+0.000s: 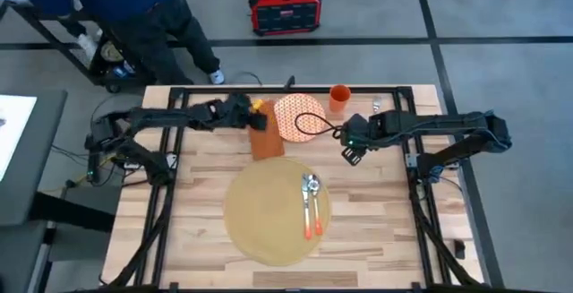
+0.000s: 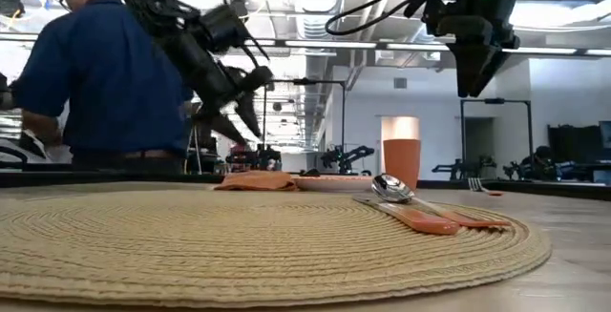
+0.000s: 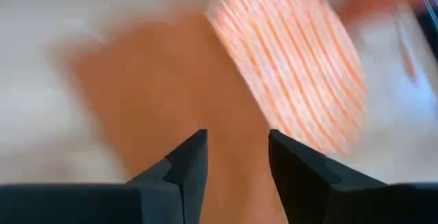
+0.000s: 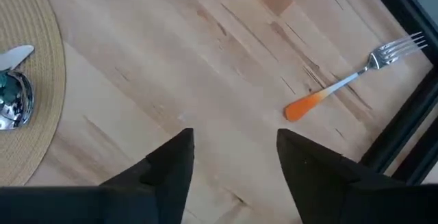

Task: Set table place
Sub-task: Move the orange napkin to the left of the brown placemat

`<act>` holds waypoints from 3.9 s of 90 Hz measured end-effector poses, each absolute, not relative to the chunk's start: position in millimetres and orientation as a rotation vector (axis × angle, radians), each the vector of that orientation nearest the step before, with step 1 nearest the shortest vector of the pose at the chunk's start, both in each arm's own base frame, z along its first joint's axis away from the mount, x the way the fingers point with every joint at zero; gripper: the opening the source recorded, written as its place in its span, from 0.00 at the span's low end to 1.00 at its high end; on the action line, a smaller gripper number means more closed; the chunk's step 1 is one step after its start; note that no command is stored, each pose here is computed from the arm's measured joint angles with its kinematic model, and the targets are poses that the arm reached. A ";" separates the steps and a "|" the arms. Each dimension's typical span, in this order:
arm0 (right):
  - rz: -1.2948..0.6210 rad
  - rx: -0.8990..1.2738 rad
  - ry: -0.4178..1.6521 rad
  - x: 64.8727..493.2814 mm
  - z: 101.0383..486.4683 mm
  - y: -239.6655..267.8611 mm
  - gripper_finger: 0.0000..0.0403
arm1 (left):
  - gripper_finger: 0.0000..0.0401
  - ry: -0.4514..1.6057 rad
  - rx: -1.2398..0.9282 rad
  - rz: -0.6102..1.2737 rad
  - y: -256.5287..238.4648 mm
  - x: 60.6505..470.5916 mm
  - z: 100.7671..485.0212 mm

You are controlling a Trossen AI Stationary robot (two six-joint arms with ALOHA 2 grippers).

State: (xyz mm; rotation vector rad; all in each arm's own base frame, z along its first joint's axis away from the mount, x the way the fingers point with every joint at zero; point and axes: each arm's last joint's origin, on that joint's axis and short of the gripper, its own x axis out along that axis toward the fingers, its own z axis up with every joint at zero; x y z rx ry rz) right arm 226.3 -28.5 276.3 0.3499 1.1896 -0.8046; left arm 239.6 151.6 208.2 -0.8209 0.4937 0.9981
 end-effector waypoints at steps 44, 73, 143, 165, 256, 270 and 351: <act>-0.793 0.367 1.133 231.7 277.5 -29.2 0.49 | 0.34 0.829 -0.910 0.995 208.0 205.7 157.1; -0.790 0.371 1.122 232.8 277.8 -29.3 0.49 | 0.36 0.828 -0.950 0.979 215.6 212.5 138.8; -0.793 0.369 1.129 232.0 277.6 -29.7 0.49 | 0.33 0.714 -1.070 0.916 225.1 232.4 121.8; -0.801 0.373 1.128 231.8 277.6 -32.1 0.49 | 0.03 0.661 -1.085 0.913 226.2 233.7 126.4; -0.808 0.372 1.124 231.7 277.8 -35.4 0.35 | 0.00 1.868 -0.577 0.685 116.0 162.8 135.3; -0.805 0.369 1.126 231.8 277.8 -35.4 0.35 | 0.00 1.791 -0.617 0.785 95.5 173.1 134.2; -0.759 0.408 1.027 242.1 280.6 -32.3 0.39 | 0.11 1.455 -0.719 0.971 70.4 201.9 171.4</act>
